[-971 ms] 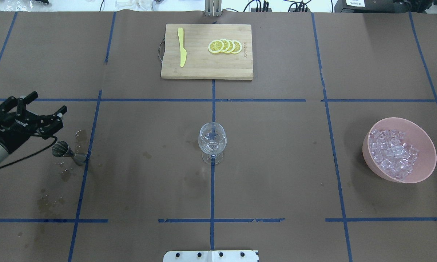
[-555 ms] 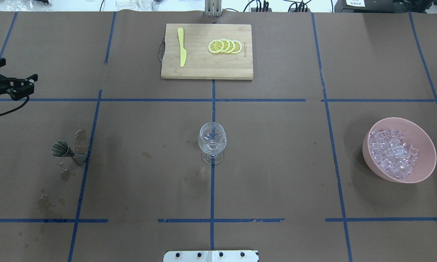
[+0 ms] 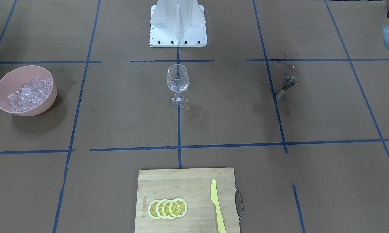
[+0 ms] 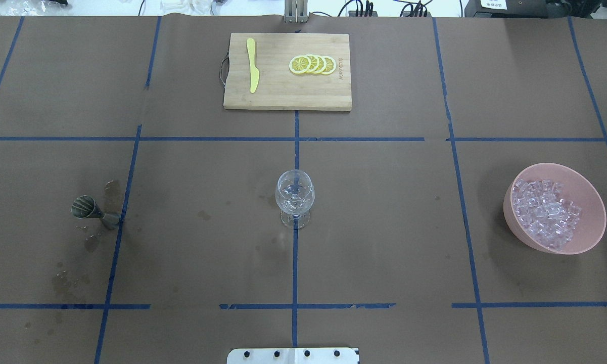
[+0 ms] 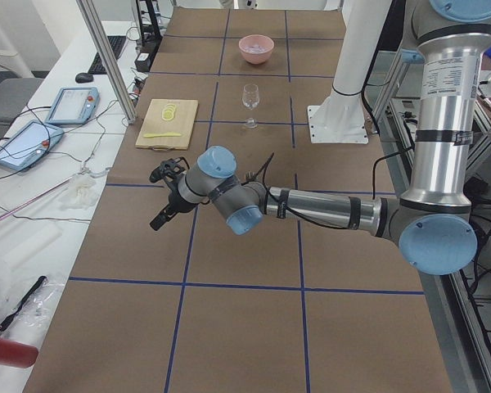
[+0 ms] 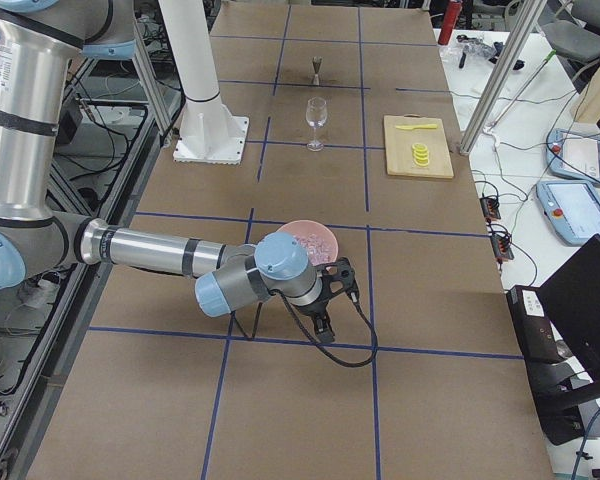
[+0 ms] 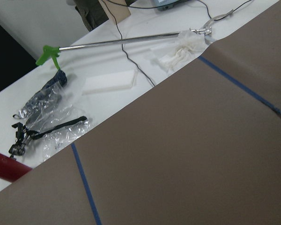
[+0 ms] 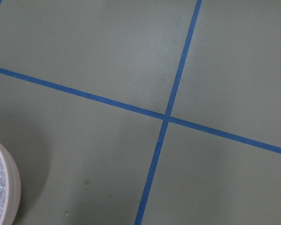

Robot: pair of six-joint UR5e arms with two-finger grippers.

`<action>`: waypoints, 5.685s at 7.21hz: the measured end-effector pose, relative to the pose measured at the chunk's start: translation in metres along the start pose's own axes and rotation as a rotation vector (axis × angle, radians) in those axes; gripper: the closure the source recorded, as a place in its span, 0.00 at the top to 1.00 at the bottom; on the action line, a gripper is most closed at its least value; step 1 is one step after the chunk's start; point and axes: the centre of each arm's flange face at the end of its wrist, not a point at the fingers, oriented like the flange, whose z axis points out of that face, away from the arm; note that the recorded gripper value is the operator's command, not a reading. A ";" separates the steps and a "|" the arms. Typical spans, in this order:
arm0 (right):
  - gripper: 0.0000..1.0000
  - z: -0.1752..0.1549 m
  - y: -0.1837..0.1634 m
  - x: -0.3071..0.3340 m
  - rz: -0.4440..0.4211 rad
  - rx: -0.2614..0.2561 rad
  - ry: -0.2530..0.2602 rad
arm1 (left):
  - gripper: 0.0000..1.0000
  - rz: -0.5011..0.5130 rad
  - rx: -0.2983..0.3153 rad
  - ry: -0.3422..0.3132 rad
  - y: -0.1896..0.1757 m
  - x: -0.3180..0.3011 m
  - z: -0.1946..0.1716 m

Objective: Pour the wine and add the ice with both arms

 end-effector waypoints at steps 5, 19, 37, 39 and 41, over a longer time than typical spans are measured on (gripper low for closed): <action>1.00 -0.001 0.000 -0.001 0.014 0.002 -0.004 | 1.00 -0.354 -0.477 0.146 0.081 -0.029 0.006; 0.82 0.104 0.019 -0.272 0.095 -0.031 -0.057 | 1.00 -0.362 -0.476 0.199 0.082 -0.016 -0.005; 0.74 0.110 -0.004 -0.282 -0.034 -0.032 -0.024 | 1.00 -0.361 -0.476 0.197 0.082 -0.016 -0.005; 0.72 0.113 -0.008 -0.281 -0.041 -0.040 -0.010 | 1.00 -0.361 -0.475 0.197 0.082 -0.016 -0.005; 0.70 0.119 -0.004 -0.274 -0.036 -0.054 0.006 | 1.00 -0.360 -0.474 0.197 0.082 -0.015 -0.006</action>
